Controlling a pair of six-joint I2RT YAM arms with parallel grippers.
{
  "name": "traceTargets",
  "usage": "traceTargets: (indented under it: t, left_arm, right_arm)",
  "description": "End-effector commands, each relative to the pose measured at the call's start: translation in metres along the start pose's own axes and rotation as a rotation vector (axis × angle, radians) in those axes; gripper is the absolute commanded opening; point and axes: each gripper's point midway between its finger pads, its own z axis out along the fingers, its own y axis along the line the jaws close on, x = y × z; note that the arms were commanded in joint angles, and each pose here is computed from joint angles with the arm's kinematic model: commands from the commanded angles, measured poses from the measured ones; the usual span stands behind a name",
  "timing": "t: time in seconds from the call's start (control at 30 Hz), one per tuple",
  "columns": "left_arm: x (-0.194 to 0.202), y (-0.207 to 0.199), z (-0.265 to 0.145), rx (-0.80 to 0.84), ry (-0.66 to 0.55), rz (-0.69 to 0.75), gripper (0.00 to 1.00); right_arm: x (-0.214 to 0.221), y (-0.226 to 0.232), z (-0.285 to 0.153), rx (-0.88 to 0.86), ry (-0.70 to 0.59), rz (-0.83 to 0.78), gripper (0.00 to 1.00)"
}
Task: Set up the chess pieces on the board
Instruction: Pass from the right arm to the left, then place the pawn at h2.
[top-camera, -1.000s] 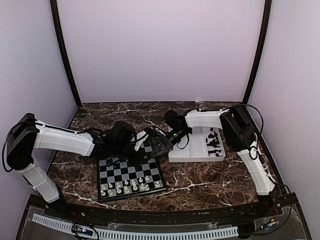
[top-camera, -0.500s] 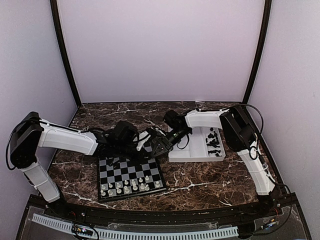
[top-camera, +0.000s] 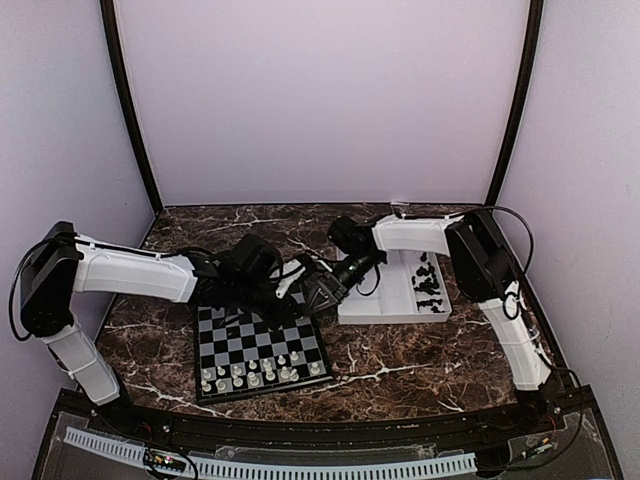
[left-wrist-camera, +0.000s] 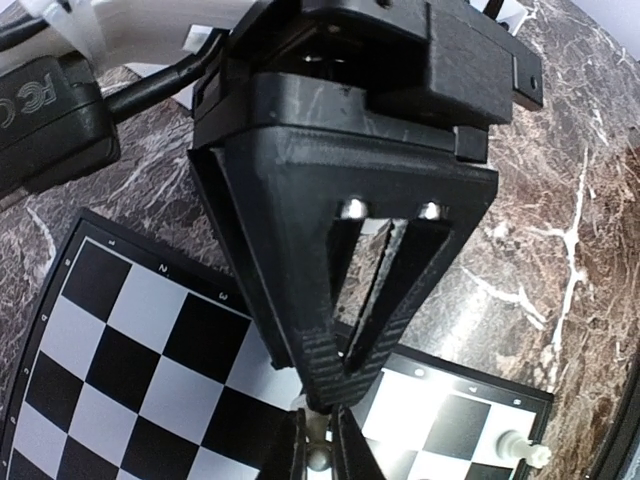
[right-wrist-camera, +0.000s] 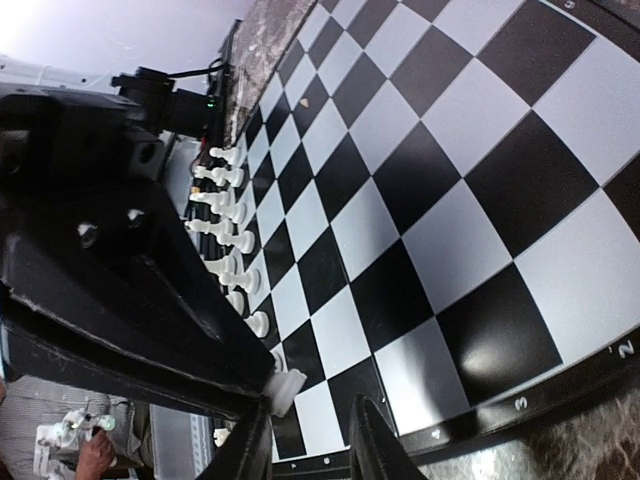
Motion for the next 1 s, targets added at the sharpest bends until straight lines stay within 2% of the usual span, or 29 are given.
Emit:
traceTargets:
  t: [0.0, 0.13, 0.27, 0.43, 0.7, 0.97]
  left_arm:
    - [-0.023, -0.013, -0.035, 0.044, -0.007, 0.018, 0.03]
    - [-0.018, -0.022, -0.047, 0.086, 0.078, 0.034, 0.03]
    - [-0.022, -0.045, -0.053, 0.174, 0.137, 0.113, 0.03]
    - [-0.009, -0.068, -0.036, 0.200, 0.255, 0.205, 0.03]
    - [0.019, -0.086, -0.007, 0.189, 0.425, 0.316, 0.02]
    - [0.037, -0.081, 0.001, 0.156, 0.496, 0.314, 0.02]
  right_arm:
    - [-0.005, 0.019, -0.036, 0.194, 0.021, -0.139, 0.34]
    - [-0.001, 0.014, -0.079, 0.344, 0.006, -0.186, 0.39]
    - [0.012, 0.011, -0.127, 0.504, -0.001, -0.238, 0.42]
    - [0.035, -0.001, -0.165, 0.649, -0.024, -0.228, 0.44]
    - [0.046, -0.006, -0.176, 0.730, -0.017, -0.239, 0.46]
    - [0.045, -0.008, -0.172, 0.705, -0.011, -0.229, 0.46]
